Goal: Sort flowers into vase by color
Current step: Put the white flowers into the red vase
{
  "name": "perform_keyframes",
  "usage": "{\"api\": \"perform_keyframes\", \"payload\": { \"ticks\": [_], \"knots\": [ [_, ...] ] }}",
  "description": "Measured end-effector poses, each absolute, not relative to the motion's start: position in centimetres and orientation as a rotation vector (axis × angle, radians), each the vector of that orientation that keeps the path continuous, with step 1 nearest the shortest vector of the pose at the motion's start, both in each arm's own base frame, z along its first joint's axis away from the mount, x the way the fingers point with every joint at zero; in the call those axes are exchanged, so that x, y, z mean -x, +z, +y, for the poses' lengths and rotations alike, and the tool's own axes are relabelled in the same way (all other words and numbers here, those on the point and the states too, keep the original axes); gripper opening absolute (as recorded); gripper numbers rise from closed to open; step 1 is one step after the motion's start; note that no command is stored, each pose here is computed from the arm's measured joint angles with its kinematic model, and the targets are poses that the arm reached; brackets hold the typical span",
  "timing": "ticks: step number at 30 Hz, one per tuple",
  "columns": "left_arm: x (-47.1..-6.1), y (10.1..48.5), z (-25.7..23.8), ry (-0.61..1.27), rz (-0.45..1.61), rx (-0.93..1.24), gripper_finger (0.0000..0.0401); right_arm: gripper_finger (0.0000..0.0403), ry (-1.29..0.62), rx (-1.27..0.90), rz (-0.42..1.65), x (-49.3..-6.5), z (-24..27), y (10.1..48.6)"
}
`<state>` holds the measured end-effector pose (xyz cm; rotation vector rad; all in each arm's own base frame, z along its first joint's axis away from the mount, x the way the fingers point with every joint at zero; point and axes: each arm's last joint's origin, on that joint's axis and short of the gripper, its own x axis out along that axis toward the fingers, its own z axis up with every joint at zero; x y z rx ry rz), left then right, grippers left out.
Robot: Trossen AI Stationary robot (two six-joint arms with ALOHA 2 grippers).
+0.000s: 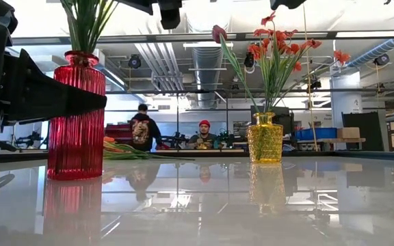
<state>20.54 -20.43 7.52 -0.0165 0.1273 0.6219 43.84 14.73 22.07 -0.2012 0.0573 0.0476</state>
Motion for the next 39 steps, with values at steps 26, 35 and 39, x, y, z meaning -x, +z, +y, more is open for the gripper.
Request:
{"api": "perform_keyframes", "payload": {
  "ticks": [26, 35, 39],
  "knots": [
    [-20.4, 7.2, -20.4, 0.607, 0.153, 0.034, 0.0230, 0.0041, 0.032, 0.159, 0.128, -44.3, 14.0, 20.1],
    [-20.4, 7.6, -20.5, 0.598, 0.148, 0.060, 0.0231, 0.0145, 0.023, 0.122, 0.181, -43.9, 14.1, 20.2],
    [-20.3, 8.0, -20.5, 0.586, 0.159, 0.112, 0.0231, 0.0176, 0.026, 0.117, 0.202, -43.7, 14.3, 20.2]
  ]
}}
